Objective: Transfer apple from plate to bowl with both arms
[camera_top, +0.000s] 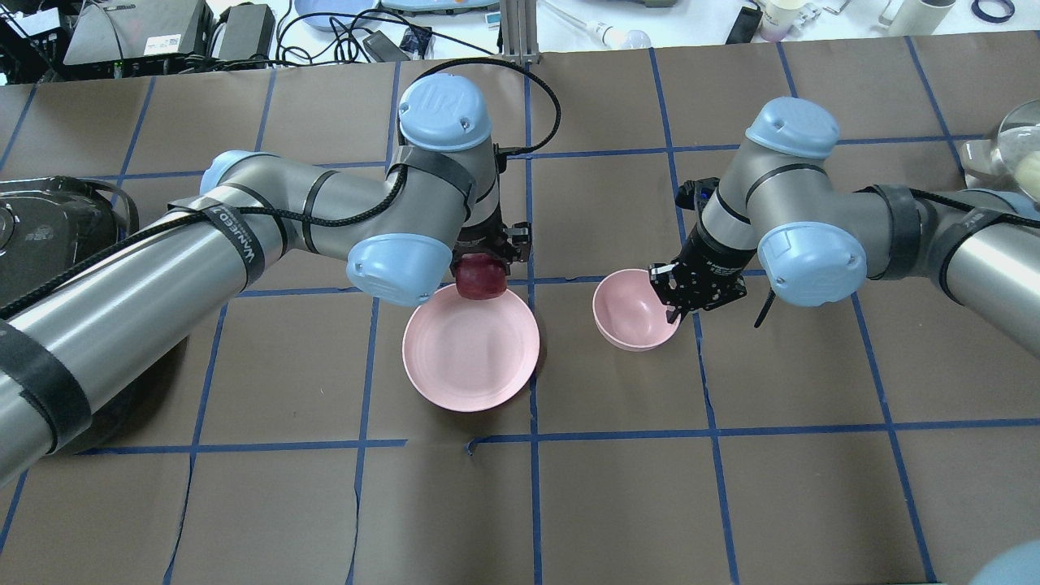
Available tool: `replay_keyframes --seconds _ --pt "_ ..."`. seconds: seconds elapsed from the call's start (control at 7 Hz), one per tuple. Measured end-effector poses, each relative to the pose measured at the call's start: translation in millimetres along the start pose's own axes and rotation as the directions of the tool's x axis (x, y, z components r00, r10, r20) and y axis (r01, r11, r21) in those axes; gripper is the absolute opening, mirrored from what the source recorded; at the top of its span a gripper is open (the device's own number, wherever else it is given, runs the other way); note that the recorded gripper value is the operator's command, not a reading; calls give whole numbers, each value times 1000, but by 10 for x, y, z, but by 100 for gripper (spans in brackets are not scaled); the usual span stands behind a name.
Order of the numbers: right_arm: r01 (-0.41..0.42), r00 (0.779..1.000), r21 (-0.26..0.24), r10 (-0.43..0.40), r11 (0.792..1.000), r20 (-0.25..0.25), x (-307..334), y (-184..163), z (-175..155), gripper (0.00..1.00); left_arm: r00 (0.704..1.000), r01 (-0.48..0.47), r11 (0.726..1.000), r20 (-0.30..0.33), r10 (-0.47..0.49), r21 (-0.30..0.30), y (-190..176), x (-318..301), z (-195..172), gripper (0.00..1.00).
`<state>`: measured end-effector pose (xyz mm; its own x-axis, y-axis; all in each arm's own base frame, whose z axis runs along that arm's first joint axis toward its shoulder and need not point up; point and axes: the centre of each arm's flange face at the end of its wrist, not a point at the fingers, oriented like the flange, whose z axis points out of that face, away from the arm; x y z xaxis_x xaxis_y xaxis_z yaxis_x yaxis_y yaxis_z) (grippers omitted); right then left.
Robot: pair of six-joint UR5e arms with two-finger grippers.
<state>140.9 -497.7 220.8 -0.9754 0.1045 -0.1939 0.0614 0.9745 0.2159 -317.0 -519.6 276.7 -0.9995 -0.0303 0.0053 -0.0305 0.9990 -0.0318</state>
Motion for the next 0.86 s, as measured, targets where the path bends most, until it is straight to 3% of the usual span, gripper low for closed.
replay_keyframes --seconds 0.29,0.43,0.57,0.86 --pt "3 1000 0 -3 1000 20 -51 12 0 100 994 96 995 -53 -96 -9 -10 134 -134 0" --pt "6 1000 19 -7 1000 17 -53 -13 -67 100 986 144 989 -79 -145 -21 7 221 -169 0" --pt "12 1000 59 -11 998 -11 -31 -67 -235 100 976 189 981 -104 -191 -33 39 338 -211 0" --pt "18 988 127 2 992 -155 89 -171 -694 100 952 268 962 -141 -273 -56 181 690 -265 0"
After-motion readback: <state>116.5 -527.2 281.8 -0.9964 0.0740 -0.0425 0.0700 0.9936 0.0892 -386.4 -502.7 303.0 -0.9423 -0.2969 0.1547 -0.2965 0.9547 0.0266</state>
